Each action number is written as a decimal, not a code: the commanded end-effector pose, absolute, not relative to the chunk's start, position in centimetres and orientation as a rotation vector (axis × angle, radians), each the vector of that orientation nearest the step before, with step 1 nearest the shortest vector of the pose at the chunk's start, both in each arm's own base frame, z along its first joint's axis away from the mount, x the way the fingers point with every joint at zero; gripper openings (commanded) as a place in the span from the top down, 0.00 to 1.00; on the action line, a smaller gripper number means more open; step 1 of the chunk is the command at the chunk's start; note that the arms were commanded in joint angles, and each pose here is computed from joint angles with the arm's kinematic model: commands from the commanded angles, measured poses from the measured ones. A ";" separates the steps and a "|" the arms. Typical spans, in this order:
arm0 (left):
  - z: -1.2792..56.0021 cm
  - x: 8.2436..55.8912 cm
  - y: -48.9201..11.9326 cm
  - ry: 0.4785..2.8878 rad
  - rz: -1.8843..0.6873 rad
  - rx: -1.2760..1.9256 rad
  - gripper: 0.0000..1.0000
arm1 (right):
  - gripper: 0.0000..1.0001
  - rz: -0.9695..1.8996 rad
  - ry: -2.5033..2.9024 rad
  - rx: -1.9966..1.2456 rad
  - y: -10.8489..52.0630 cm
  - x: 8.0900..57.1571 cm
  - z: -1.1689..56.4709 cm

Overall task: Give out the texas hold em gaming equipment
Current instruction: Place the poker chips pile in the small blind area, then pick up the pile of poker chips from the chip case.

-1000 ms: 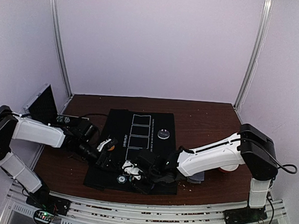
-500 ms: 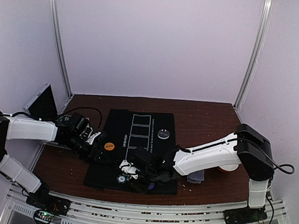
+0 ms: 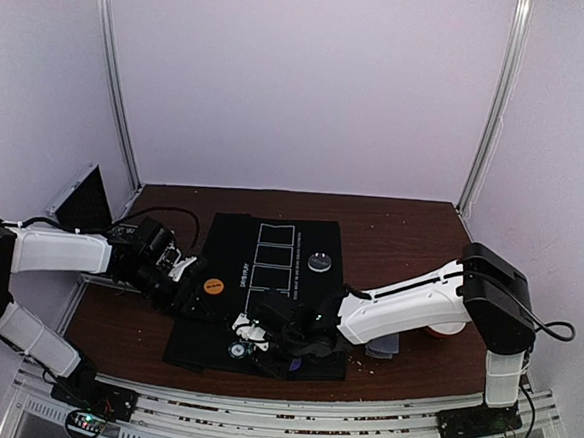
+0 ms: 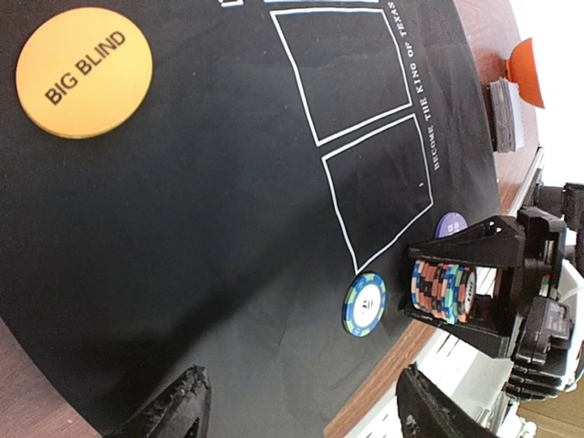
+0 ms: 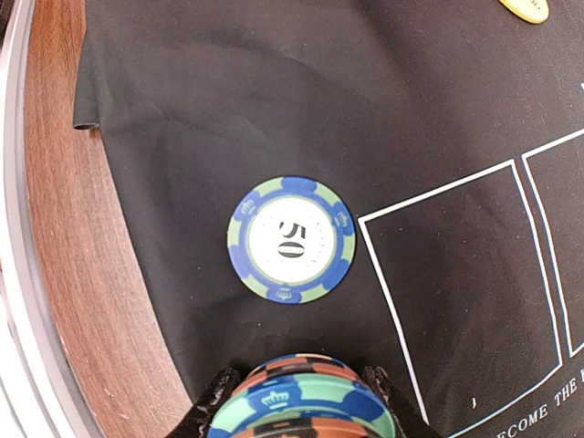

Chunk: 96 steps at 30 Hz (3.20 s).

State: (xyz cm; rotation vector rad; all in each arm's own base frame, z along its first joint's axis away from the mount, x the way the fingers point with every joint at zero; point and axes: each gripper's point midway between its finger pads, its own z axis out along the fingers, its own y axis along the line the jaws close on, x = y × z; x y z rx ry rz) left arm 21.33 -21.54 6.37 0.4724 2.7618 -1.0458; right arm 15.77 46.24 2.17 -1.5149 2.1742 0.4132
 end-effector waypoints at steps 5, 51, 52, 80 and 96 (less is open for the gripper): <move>7.7 22.3 -21.5 2.711 -1.015 0.511 0.27 | 0.62 0.266 2.284 -1.628 43.0 14.4 -2.2; 13.3 28.7 -15.3 2.670 -0.597 0.382 0.24 | 0.00 0.480 2.081 -1.256 46.4 20.9 17.4; 13.4 28.9 -14.5 2.679 -0.563 0.359 0.23 | 0.00 0.470 2.082 -1.237 45.9 21.4 17.6; 10.9 44.5 6.0 2.627 0.494 -0.317 0.43 | 0.00 0.396 2.158 -1.212 40.7 23.4 13.9; 6.6 47.5 7.2 2.639 0.628 -0.292 0.40 | 0.00 0.433 2.203 -1.230 41.0 23.3 12.5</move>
